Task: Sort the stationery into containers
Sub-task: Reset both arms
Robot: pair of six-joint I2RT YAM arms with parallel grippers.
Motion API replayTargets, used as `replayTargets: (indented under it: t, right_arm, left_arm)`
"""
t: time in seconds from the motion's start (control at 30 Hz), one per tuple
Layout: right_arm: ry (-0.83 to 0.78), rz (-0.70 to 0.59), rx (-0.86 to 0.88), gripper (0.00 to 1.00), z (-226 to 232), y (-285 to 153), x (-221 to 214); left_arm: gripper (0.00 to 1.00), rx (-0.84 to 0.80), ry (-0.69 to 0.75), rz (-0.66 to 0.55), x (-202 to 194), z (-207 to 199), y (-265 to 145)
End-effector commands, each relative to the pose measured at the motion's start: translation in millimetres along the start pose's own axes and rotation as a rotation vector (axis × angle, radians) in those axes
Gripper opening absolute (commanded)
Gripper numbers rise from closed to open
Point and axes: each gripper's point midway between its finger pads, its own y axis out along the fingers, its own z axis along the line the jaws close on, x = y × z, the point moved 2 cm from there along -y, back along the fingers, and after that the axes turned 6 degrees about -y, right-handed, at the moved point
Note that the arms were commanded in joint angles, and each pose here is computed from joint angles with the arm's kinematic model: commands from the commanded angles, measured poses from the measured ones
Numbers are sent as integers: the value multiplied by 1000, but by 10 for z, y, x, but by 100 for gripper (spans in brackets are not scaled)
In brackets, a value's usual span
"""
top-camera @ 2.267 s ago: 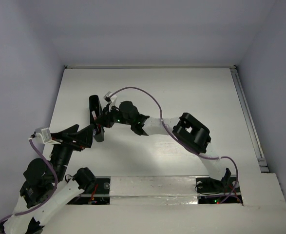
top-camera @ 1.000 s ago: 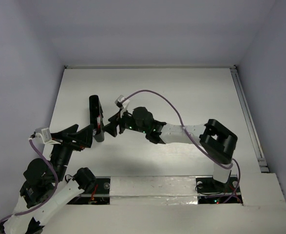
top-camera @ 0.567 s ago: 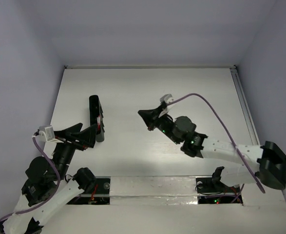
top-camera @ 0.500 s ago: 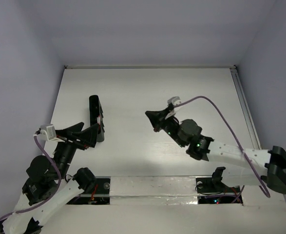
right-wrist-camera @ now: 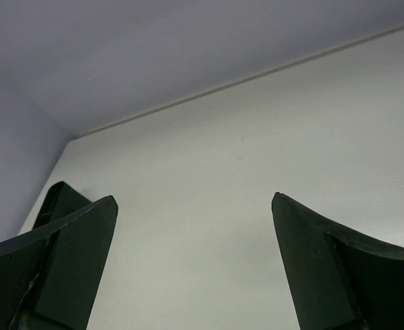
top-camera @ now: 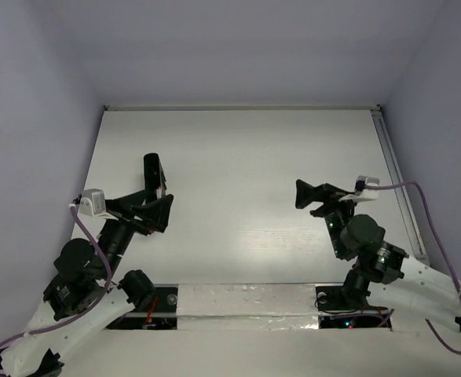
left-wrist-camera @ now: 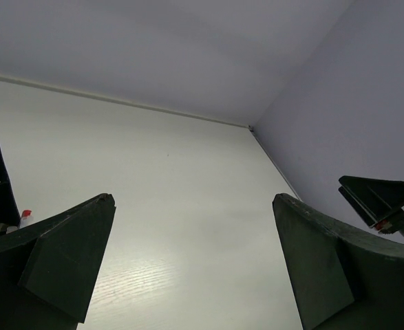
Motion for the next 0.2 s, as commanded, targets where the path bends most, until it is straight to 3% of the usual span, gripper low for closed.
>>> replayTargets:
  t: [0.0,0.17]
  right_arm:
    - [-11,16,-112,100,-283,-65,-172]
    - [-26,44,-86,100,-268,-85,-226]
  left_arm:
    - [99,-34,-12,-42,128,-100,27]
    - [99,-18,-6,-28,90,-78,49]
